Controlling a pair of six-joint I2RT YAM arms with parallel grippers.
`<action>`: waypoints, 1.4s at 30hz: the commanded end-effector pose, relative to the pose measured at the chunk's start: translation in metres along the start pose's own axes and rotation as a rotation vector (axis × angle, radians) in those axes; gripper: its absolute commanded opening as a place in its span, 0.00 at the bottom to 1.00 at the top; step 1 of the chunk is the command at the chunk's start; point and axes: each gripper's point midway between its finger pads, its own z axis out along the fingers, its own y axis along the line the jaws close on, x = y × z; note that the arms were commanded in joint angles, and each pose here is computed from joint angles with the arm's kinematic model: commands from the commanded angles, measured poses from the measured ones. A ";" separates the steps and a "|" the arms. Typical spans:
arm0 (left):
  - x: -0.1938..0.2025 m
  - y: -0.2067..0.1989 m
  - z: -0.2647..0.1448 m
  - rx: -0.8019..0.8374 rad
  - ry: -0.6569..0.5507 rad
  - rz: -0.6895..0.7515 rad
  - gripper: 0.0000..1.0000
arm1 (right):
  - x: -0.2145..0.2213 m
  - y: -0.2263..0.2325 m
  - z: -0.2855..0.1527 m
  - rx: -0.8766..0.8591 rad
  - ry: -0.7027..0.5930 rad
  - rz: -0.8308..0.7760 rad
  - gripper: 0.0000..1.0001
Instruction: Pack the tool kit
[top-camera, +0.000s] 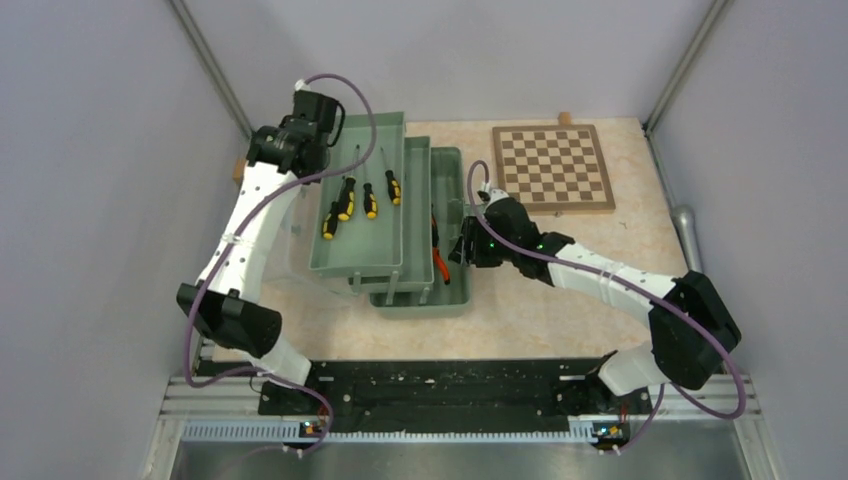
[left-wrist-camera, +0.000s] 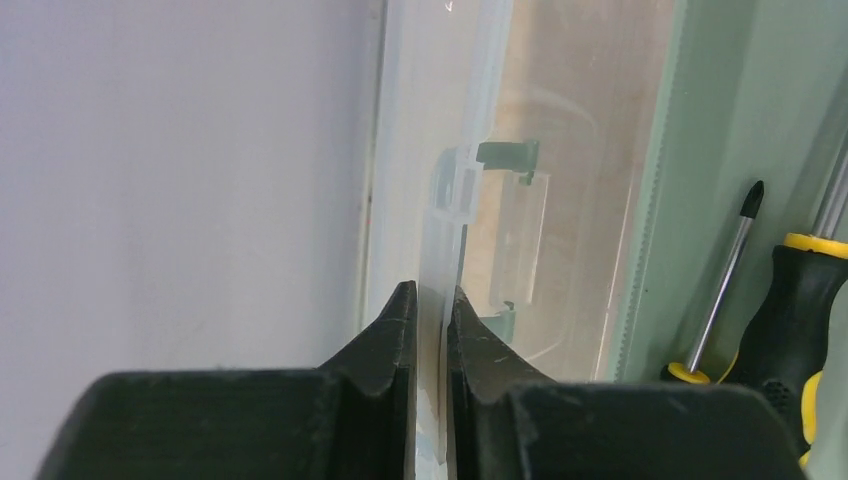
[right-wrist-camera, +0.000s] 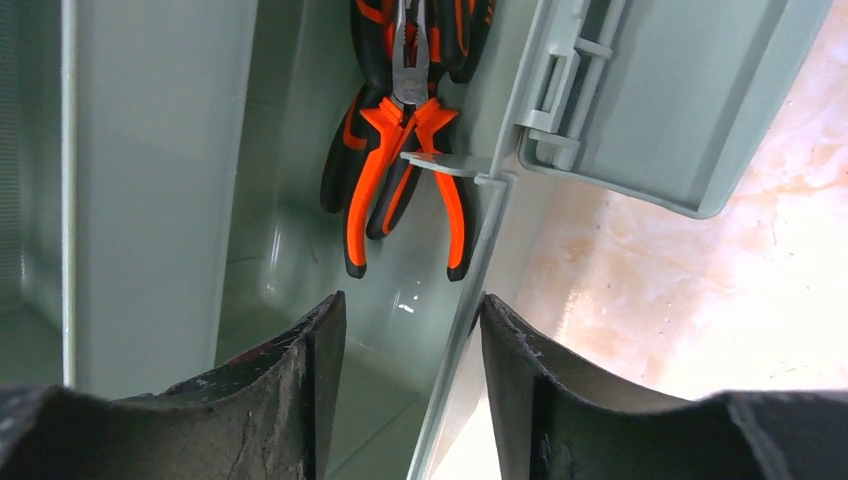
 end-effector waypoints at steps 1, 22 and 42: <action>-0.071 -0.002 -0.034 -0.115 -0.259 -0.117 0.00 | -0.017 0.030 -0.014 -0.080 -0.080 0.003 0.54; -0.113 -0.115 -0.113 -0.393 -0.539 0.262 0.00 | -0.051 -0.044 -0.080 0.201 -0.488 0.136 0.68; -0.085 -0.263 -0.197 -0.185 -0.761 0.408 0.42 | -0.026 -0.138 -0.110 0.397 -0.672 0.318 0.72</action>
